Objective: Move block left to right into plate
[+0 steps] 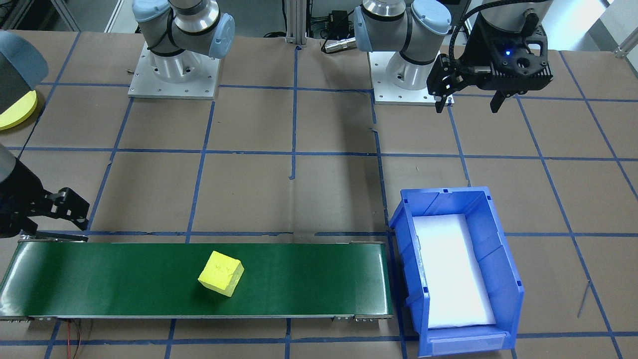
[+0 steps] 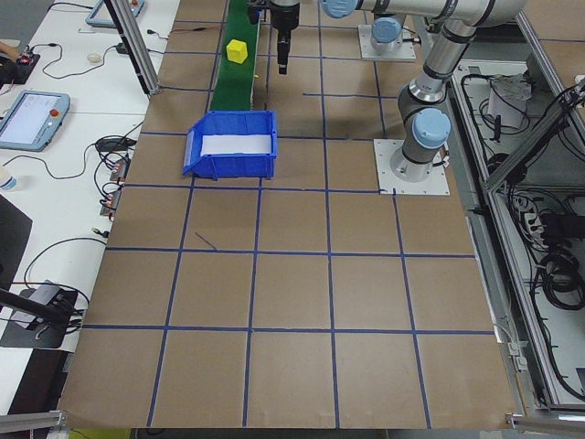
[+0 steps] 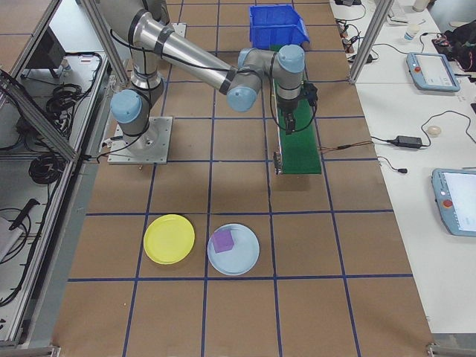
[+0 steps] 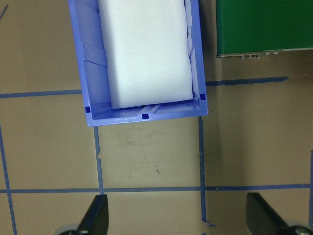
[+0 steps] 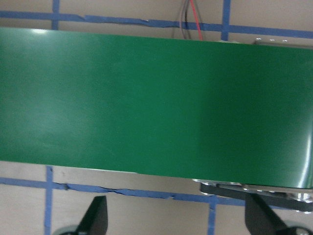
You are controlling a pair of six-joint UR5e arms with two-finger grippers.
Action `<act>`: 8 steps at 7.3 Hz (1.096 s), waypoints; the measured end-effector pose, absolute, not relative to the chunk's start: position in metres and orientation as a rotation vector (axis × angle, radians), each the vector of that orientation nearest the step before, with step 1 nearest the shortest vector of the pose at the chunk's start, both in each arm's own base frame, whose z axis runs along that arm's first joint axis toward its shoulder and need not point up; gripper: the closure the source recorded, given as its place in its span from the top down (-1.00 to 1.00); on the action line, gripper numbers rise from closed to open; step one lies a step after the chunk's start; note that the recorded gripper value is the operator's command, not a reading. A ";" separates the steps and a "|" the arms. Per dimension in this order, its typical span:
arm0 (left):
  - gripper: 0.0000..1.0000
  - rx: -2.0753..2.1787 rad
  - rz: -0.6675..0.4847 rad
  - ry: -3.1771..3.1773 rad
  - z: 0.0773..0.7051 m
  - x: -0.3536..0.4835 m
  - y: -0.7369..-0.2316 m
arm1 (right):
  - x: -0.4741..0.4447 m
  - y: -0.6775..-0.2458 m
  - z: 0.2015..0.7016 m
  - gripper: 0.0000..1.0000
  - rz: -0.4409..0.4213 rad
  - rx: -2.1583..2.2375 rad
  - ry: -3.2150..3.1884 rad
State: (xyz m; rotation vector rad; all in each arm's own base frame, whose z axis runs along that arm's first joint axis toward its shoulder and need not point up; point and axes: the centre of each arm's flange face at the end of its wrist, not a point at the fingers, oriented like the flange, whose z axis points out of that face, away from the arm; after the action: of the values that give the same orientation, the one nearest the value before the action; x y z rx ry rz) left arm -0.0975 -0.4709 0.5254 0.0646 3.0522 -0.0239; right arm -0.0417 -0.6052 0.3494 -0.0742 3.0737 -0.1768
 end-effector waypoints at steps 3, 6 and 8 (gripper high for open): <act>1.00 0.061 -0.023 3.053 0.525 -0.096 -0.471 | 0.049 -0.643 0.344 1.00 -0.113 0.389 2.926; 1.00 0.076 -0.003 3.056 0.516 -0.102 -0.472 | 0.100 -0.665 0.323 1.00 -0.022 0.610 2.805; 1.00 0.082 -0.003 3.056 0.515 -0.104 -0.473 | 0.113 -0.668 0.309 0.99 0.010 0.613 2.787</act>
State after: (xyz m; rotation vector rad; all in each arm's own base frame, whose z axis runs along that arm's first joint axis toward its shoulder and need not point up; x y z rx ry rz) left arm -0.1038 -0.4728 0.5150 0.0819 3.0565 -0.0032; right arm 0.1126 -0.6681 0.3093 0.6132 2.7873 0.0104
